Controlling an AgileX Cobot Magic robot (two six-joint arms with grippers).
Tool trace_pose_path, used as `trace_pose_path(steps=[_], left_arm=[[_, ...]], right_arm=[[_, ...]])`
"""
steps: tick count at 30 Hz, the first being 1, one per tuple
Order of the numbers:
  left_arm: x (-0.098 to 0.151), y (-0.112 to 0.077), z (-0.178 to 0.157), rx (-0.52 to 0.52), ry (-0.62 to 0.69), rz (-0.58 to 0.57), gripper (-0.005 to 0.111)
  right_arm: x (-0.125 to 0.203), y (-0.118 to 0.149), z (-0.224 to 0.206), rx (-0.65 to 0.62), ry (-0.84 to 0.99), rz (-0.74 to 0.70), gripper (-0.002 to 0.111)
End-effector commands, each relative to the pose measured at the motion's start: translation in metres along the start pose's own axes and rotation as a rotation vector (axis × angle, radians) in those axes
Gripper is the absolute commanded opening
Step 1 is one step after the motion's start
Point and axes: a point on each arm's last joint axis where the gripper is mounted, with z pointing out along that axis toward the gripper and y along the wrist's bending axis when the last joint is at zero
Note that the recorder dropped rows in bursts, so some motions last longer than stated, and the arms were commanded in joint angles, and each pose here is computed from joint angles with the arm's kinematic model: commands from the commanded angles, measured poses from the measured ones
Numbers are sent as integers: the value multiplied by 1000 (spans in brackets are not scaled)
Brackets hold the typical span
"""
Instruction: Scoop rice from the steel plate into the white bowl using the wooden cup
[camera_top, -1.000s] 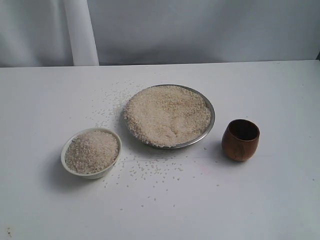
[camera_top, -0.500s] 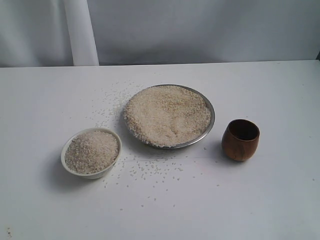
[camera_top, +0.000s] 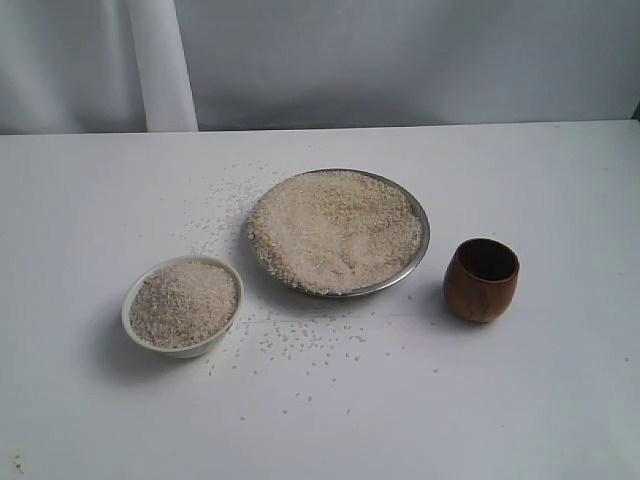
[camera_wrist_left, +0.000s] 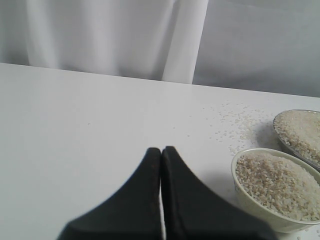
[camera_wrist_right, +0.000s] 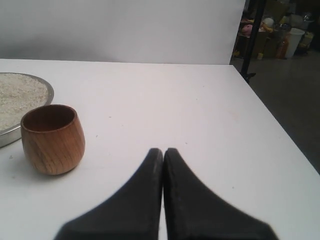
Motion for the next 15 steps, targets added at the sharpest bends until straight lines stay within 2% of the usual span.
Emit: trace_pose_path(steps=[1, 15], left_arm=[[0, -1, 0, 9, -5, -8, 0], [0, -1, 0, 9, -5, -8, 0]], right_arm=[[1, 0, 0, 6, 3, 1, 0], [1, 0, 0, 6, 4, 4, 0]])
